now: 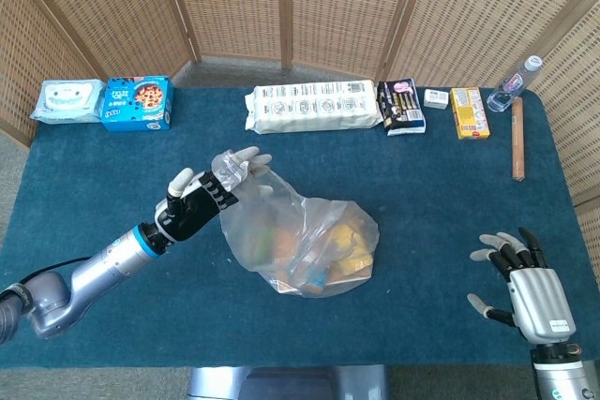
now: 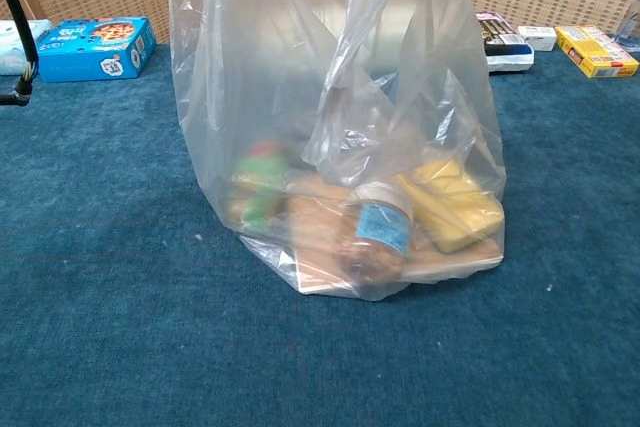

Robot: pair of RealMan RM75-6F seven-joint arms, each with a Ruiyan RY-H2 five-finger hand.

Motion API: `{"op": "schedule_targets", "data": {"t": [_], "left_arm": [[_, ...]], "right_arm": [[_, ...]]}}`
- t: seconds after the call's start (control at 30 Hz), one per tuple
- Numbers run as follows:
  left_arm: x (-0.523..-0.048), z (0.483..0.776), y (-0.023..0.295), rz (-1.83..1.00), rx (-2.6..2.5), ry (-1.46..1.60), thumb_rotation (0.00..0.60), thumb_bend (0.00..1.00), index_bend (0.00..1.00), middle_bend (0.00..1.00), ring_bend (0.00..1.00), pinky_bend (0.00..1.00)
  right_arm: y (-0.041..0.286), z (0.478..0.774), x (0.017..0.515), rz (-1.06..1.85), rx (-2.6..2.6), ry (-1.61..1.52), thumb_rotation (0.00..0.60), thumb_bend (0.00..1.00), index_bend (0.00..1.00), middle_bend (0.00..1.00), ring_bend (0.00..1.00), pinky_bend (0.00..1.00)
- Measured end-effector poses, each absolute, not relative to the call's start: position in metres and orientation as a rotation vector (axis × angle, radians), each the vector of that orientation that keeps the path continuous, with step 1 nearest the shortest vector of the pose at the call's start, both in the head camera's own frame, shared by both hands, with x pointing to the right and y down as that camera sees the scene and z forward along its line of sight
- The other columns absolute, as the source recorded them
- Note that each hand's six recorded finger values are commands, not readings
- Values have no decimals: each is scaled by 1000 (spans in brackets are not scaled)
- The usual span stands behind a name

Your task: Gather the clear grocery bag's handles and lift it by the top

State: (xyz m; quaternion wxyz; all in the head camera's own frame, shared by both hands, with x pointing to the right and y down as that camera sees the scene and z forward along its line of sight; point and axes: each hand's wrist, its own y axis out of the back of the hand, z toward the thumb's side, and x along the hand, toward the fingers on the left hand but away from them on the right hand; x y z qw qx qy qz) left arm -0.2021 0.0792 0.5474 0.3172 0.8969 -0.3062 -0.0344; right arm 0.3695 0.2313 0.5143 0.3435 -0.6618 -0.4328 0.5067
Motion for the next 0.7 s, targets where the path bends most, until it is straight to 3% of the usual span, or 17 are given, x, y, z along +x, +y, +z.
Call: {"op": "schedule_targets", "data": {"t": [0.17,0.7], "left_arm": [[-204,547,77,-83,2377,-841,0,200,0,0,0,0],[-198,541,77,-10,2419,-880,0,193,0,0,0,0]], "right_arm": [[231,515,369,1315,-1722,-1121,600,197,373,252,173,0],[222,518,363,1298,-1745,-1071,600,204,381,260,173,0]]}}
